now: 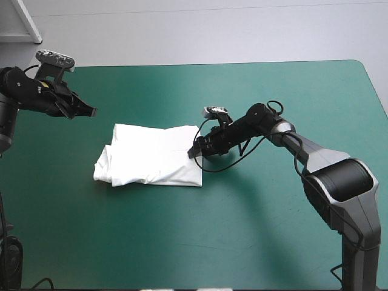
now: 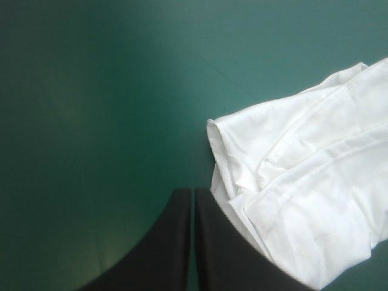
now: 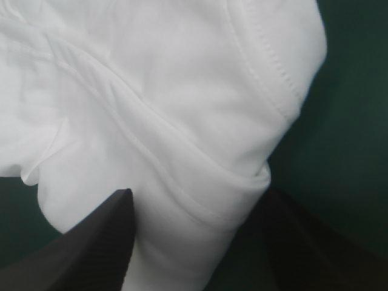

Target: Fold the cloth

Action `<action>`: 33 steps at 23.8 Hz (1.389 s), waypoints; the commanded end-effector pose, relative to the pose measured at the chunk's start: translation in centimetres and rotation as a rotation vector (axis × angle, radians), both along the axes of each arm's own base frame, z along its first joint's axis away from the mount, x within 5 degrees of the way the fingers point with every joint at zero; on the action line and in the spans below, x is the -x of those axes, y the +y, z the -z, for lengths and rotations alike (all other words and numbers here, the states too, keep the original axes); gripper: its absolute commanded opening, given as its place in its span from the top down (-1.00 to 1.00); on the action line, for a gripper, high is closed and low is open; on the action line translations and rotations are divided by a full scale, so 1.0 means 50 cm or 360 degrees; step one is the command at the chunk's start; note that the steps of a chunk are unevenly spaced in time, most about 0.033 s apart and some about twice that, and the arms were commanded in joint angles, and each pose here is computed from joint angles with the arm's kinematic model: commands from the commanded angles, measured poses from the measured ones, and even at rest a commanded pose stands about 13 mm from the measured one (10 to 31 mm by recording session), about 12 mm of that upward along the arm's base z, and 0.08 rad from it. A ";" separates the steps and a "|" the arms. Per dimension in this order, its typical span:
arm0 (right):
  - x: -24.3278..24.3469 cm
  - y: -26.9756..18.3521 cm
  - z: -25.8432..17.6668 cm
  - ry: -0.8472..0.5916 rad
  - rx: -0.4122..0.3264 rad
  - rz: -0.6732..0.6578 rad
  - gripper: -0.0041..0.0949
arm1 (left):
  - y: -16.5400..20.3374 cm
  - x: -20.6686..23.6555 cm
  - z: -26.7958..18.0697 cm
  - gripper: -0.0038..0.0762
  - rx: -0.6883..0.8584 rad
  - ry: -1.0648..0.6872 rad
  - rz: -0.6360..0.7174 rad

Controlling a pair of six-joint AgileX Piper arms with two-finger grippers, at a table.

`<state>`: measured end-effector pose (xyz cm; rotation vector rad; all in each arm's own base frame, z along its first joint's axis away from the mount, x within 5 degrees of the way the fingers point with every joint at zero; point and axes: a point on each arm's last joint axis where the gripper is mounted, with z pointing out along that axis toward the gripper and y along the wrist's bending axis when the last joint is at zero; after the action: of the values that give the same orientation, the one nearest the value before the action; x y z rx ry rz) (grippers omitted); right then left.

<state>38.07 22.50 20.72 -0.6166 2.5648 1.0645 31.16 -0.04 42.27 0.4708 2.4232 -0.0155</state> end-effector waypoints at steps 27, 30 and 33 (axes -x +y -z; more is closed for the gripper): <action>0.047 -0.672 -0.193 -0.0026 0.0997 0.1028 0.85 | -0.008 0.009 -0.046 0.86 0.0080 -0.0234 -0.0011; 0.056 -0.670 -0.220 -0.0098 0.1007 0.1044 0.60 | -0.007 0.017 -0.055 0.86 0.0052 -0.0270 0.0005; 0.077 -0.660 -0.303 -0.0225 0.0979 0.1104 0.17 | -0.006 0.035 -0.081 0.86 0.0061 -0.0378 -0.0029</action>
<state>35.80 -10.74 29.98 0.1008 2.7922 0.0621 31.30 -0.20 42.97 0.4570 2.3476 -0.0209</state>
